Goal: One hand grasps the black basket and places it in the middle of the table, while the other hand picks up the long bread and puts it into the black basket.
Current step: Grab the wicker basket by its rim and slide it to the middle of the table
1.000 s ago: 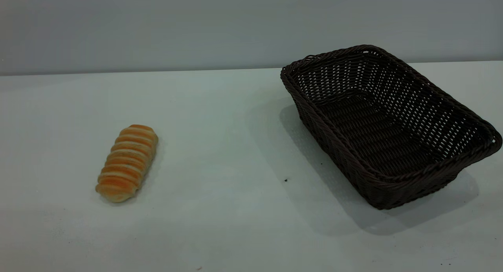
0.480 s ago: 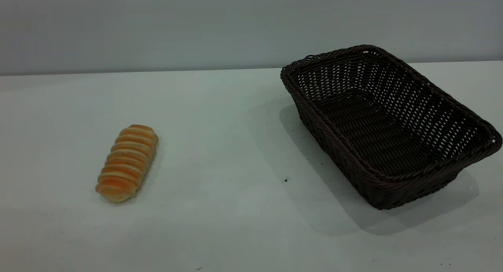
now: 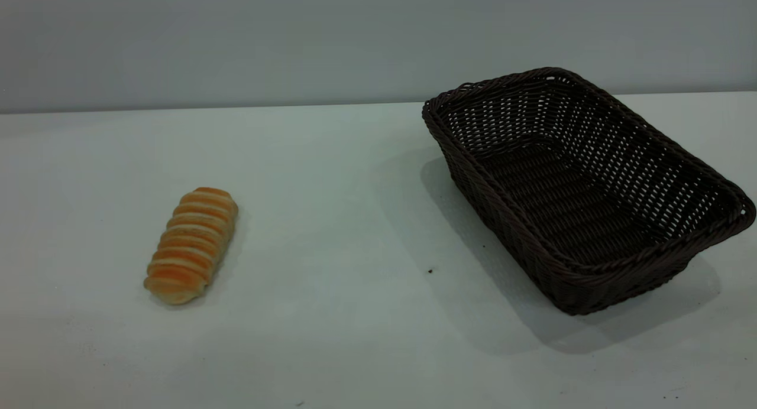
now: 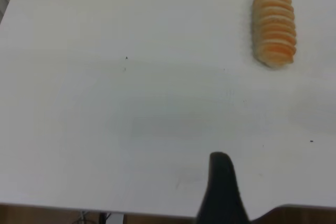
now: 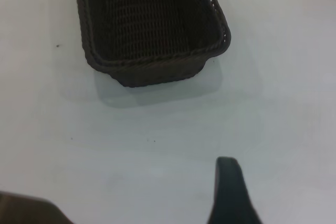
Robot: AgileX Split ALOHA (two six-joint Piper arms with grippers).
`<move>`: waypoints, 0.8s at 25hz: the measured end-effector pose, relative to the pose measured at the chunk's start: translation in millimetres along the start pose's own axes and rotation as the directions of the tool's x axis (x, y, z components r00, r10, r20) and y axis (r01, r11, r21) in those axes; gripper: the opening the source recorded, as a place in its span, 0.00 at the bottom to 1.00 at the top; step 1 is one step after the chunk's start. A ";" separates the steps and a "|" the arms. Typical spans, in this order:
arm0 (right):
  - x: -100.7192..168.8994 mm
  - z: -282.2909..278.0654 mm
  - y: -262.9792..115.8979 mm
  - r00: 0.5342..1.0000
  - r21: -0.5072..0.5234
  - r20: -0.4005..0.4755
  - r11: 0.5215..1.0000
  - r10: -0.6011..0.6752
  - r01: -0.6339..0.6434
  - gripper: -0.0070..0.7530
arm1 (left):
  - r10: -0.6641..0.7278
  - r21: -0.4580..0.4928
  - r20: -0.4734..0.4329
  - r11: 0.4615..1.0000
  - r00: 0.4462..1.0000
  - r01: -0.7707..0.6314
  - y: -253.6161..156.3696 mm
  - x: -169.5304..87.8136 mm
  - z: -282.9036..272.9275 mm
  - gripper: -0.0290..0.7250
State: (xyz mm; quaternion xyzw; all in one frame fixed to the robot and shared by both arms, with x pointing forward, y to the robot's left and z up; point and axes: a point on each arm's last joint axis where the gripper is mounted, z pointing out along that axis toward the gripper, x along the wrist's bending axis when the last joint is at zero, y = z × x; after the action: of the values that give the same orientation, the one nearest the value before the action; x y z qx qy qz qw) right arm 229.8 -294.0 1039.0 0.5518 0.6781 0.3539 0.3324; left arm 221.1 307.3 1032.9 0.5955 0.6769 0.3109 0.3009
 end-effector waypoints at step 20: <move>-1.2 120.8 101.1 0.918 0.375 -0.086 0.867 0.387 -0.330 0.68 | 0.107 0.102 0.095 0.988 0.990 -0.116 136.1 -25.5 52.2 0.81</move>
State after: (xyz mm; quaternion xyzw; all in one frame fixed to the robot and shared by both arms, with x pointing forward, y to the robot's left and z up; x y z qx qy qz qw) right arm 383.5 -267.3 1060.8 0.6888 0.6401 0.3249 0.1014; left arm 348.8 298.4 1107.3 0.6610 0.6441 0.2635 0.2807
